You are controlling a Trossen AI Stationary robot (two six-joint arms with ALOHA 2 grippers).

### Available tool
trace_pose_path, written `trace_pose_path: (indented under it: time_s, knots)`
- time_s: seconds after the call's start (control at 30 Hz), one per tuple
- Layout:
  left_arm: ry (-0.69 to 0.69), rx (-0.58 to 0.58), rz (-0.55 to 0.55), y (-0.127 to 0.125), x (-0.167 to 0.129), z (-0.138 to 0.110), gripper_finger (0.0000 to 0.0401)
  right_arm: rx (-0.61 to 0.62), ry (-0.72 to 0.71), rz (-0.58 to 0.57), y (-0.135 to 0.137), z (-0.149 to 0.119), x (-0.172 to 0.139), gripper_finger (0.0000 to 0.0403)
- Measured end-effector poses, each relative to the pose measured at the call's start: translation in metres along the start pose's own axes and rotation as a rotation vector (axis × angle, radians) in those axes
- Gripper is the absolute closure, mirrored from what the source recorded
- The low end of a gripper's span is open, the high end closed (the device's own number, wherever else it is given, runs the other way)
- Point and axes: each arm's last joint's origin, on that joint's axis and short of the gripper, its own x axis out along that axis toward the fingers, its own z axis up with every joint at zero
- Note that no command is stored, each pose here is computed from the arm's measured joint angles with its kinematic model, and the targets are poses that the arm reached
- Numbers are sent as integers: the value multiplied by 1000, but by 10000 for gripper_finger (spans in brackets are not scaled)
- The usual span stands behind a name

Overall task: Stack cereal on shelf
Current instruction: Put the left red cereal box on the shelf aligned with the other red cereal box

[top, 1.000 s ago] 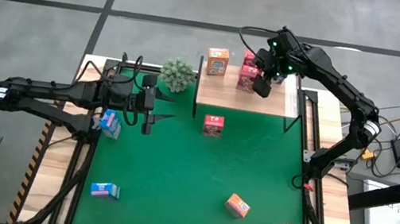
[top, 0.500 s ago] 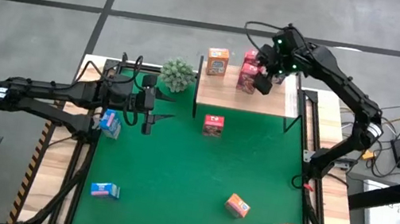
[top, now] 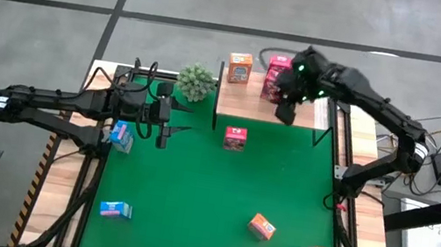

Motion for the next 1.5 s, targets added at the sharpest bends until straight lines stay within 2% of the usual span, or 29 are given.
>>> trace_pose_path:
  time_s: [0.13, 0.2, 0.67, 1.5]
  knots:
    - [1, 0, 0, 0, 0, 0, 197, 6, 95, -154, -4, -13, 20, 371]
    - [1, 0, -1, 0, 0, 0, 197, 11, 120, -213, -7, -17, 22, 388]
    - [0, -6, 0, 0, 0, 0, 197, 23, 101, -292, -17, -18, 15, 390]
    - [8, -7, -3, 0, 0, -1, 197, 5, 106, -295, -18, -19, 15, 390]
